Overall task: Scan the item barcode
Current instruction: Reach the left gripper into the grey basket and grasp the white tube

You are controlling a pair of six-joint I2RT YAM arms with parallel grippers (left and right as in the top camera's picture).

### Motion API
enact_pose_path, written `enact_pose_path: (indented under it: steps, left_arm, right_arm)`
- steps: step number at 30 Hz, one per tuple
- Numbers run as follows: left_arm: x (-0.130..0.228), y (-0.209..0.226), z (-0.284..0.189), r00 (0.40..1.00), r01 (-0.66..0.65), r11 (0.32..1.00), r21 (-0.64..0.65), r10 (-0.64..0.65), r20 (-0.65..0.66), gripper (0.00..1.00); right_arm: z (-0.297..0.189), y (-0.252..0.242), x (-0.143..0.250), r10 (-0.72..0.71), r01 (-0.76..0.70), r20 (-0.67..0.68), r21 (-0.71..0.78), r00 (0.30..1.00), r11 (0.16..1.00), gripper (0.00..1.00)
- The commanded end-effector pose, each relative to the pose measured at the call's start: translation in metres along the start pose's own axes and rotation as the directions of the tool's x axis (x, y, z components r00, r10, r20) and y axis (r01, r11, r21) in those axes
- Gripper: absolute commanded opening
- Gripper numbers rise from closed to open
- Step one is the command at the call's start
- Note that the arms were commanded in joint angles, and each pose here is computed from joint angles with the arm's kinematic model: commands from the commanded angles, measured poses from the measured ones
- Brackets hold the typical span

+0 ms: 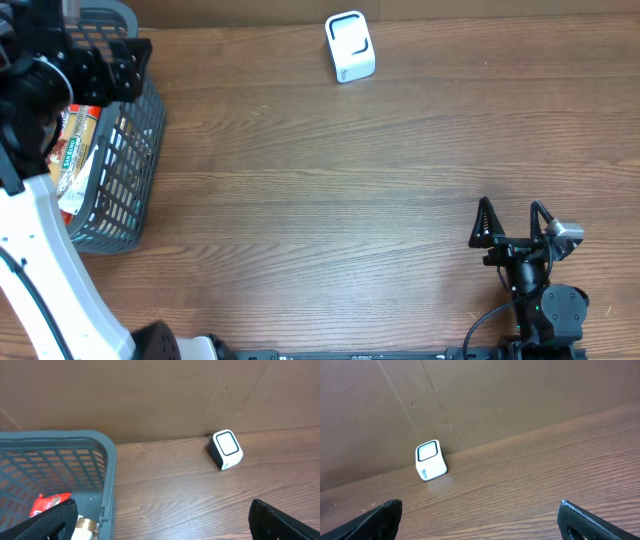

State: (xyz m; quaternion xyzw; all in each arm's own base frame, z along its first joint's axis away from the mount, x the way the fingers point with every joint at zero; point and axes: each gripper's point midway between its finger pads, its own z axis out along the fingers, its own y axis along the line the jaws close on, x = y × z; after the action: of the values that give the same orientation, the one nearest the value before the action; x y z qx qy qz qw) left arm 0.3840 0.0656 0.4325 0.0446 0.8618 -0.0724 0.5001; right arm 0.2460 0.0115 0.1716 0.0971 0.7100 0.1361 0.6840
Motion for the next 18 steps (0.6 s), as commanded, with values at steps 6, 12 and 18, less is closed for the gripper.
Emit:
enact_pose_path:
  steps: [6,12,18]
  left_arm:
    - [0.044,0.077,0.013,0.948,0.28,0.95,-0.138,-0.296,-0.117,1.0]
    - [0.084,0.146,0.002,0.863,0.425,0.832,-0.356,-0.491,-0.117,1.0]
    - [0.113,0.18,0.015,0.844,0.393,0.807,-0.441,-0.507,-0.174,1.0]
  right_arm:
    - [0.0,0.0,0.001,-0.004,0.004,0.005,-0.001,1.0,1.0,1.0]
    - [0.0,0.0,0.001,-0.004,0.004,0.005,-0.001,1.0,1.0,1.0]
    - [0.0,0.0,0.001,-0.004,0.004,0.005,-0.001,1.0,1.0,1.0]
